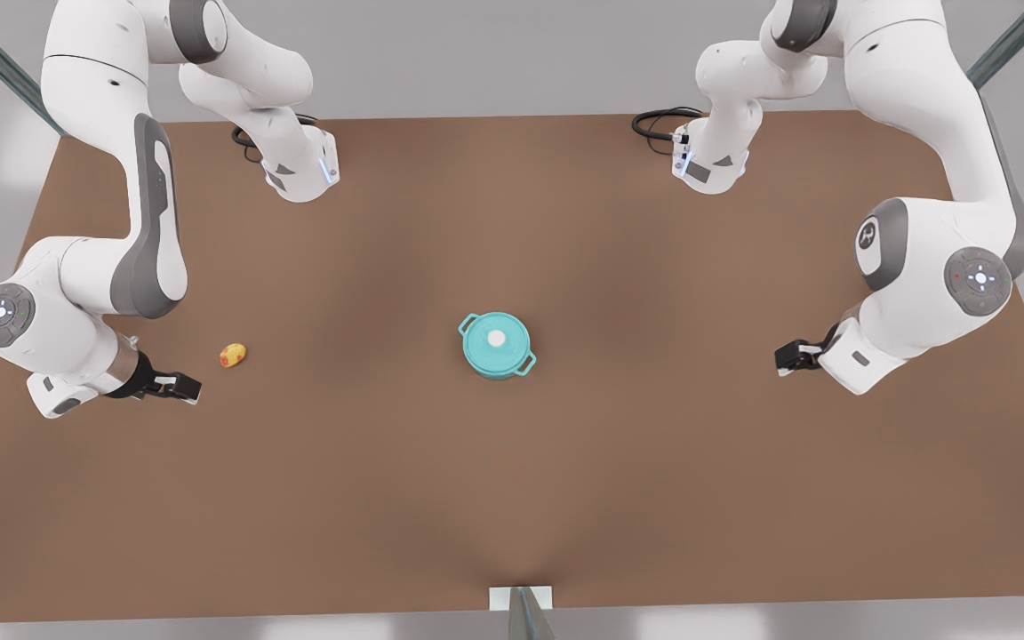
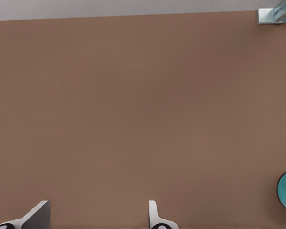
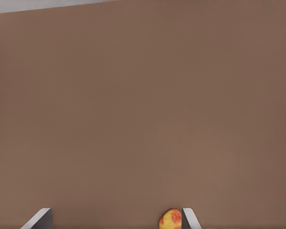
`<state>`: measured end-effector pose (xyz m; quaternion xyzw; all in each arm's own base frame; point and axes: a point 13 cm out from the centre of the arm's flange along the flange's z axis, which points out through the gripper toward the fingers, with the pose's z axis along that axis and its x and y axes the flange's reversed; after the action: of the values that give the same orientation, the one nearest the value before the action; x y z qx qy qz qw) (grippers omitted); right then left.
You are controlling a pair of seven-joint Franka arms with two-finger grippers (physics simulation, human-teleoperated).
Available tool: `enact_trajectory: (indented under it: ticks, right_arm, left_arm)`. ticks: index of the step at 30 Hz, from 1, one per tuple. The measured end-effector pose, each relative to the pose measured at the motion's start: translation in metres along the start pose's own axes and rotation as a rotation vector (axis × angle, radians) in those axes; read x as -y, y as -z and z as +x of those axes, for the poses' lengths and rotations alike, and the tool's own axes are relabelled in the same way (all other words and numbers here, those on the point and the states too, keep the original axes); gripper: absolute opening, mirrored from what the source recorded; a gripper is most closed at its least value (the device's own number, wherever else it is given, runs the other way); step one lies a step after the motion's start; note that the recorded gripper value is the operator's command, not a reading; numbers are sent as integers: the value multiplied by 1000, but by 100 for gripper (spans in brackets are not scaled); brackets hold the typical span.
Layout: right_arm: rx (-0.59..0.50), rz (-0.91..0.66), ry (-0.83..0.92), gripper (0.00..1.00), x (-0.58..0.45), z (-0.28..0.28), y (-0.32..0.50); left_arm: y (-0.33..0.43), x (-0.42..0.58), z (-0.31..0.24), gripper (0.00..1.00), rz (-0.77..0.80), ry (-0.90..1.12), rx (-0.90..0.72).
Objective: Open the pot lid and put the potato into the pot
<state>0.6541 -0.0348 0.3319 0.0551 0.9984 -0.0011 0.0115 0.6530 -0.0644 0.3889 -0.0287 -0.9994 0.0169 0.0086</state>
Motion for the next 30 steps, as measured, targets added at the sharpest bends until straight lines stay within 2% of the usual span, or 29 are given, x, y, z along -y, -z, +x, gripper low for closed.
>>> enact_trajectory:
  ticks: [3, 5, 7, 9, 14, 18, 23, 30]
  right_arm:
    - [-6, 1, -4, 100, 1, 0, -4]
    - [-45, 18, -10, 100, 10, 6, -19]
    - [-84, 51, -2, 100, 16, 16, -32]
    - [-97, 62, -9, 100, 18, 21, -31]
    - [-153, 41, -47, 100, 22, 97, -51]
    - [-143, 37, -77, 100, 24, 154, -82]
    - [-107, 49, -115, 100, 29, 174, -120]
    - [-66, 52, -196, 100, 41, 181, -189]
  left_arm:
    - [-15, 39, 3, 100, 2, -67, -25]
    - [-49, 163, 24, 100, -7, -223, -68]
    - [-83, 276, 68, 100, -21, -343, -106]
    - [-122, 331, 98, 100, -28, -355, -151]
    - [-207, 371, 121, 100, -58, -245, -197]
    - [-233, 423, 132, 100, -40, -177, -138]
    - [-272, 457, 150, 100, -69, -119, -92]
    - [-298, 463, 141, 100, -69, 4, -42]
